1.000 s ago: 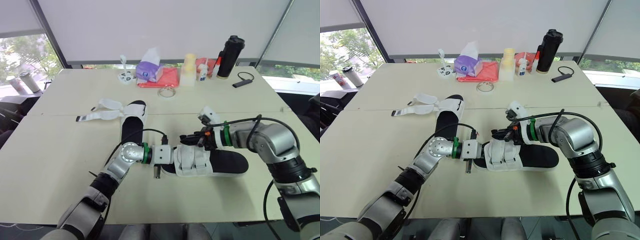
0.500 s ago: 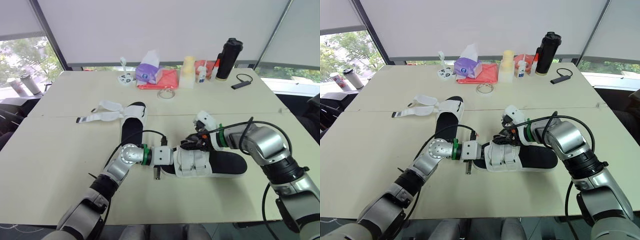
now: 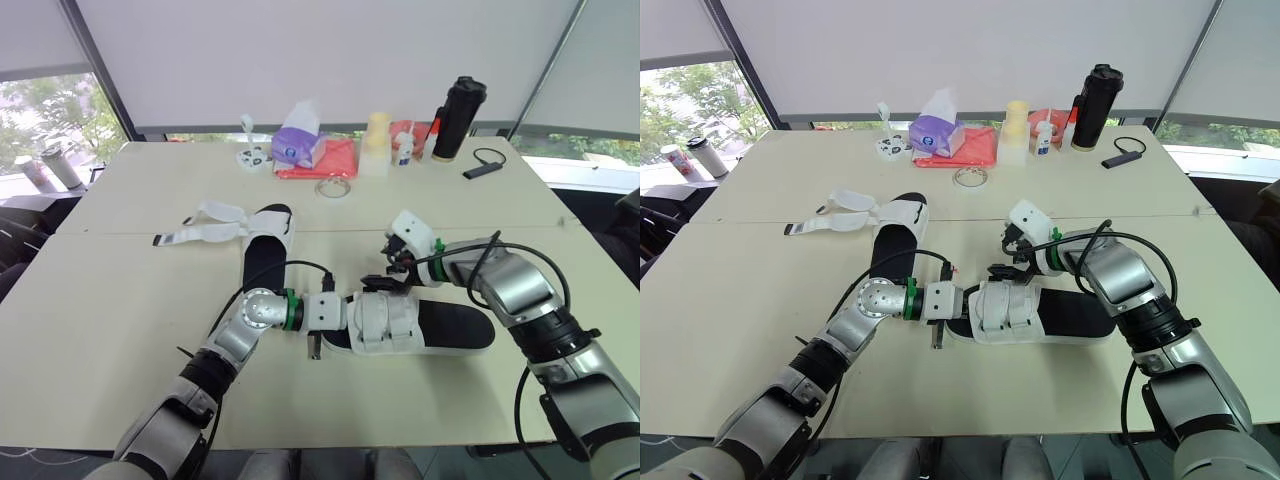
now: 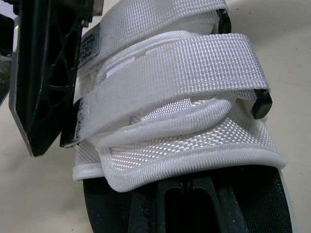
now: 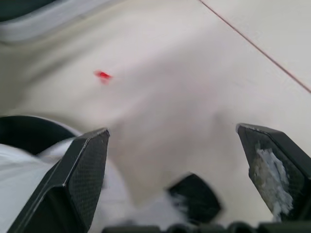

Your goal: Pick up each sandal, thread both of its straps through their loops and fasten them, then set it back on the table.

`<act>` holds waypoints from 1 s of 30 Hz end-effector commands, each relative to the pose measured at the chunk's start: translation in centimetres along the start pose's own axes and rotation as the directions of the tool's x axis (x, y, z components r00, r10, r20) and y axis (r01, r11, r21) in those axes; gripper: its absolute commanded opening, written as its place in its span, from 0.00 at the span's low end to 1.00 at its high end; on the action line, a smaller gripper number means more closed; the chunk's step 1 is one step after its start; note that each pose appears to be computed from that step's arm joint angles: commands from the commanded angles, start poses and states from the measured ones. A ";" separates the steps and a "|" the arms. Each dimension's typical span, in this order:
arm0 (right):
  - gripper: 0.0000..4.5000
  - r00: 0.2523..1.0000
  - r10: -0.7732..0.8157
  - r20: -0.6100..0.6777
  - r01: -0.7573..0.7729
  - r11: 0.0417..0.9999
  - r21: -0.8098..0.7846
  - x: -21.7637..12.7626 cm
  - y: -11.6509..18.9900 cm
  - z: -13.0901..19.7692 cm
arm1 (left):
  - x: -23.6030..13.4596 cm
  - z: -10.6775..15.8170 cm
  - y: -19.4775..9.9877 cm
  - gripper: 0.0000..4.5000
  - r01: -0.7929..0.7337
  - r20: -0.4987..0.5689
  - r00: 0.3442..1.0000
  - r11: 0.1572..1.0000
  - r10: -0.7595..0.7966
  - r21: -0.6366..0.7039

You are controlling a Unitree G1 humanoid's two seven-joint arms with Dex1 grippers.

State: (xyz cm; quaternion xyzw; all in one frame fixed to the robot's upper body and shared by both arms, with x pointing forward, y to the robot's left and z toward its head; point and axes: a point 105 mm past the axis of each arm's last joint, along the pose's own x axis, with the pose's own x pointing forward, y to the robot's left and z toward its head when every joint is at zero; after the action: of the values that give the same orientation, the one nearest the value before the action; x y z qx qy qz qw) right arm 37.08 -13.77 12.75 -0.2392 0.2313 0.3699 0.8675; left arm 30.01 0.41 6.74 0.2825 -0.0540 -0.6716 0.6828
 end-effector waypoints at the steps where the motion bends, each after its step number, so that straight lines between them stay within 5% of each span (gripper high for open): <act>1: 0.99 0.999 -0.037 -0.015 0.035 0.994 -0.101 0.1 -0.5 0.0 | -0.3 -5.3 -4.7 0.00 0.130 -0.184 0.970 0.979 -0.158 -0.157; 7: 0.99 1.000 0.006 -0.009 -0.008 0.987 -0.161 -0.2 0.4 0.2 | -0.3 -5.3 -4.6 0.00 0.125 -0.185 0.971 0.980 -0.153 -0.156; 13: 0.99 0.989 -0.102 0.102 0.111 0.991 -0.081 -1.6 -2.4 2.9 | -0.3 -5.2 -4.5 0.00 0.121 -0.183 0.972 0.980 -0.149 -0.155; 18: 0.99 0.969 -0.132 0.211 0.135 0.991 -0.002 -6.1 -4.3 5.5 | -0.3 -5.2 -4.4 0.00 0.110 -0.175 0.975 0.981 -0.137 -0.158; 22: 0.99 0.975 -0.126 0.181 0.152 0.978 -0.141 -9.6 -3.6 3.8 | -0.5 -4.6 -3.6 0.00 0.085 -0.141 0.984 0.981 -0.110 -0.172; 30: 0.99 0.974 -0.189 0.121 0.222 0.886 -0.406 -10.9 -1.8 0.5 | -1.9 -0.4 -0.3 0.00 0.000 0.019 1.000 0.971 0.005 -0.240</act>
State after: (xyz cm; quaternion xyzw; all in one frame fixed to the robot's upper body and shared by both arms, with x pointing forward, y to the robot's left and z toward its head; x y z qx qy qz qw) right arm 32.09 -20.58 17.56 -0.3755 0.1388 0.3395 0.8512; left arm 30.13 1.34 7.70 0.2154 -0.0204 -0.6701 0.7101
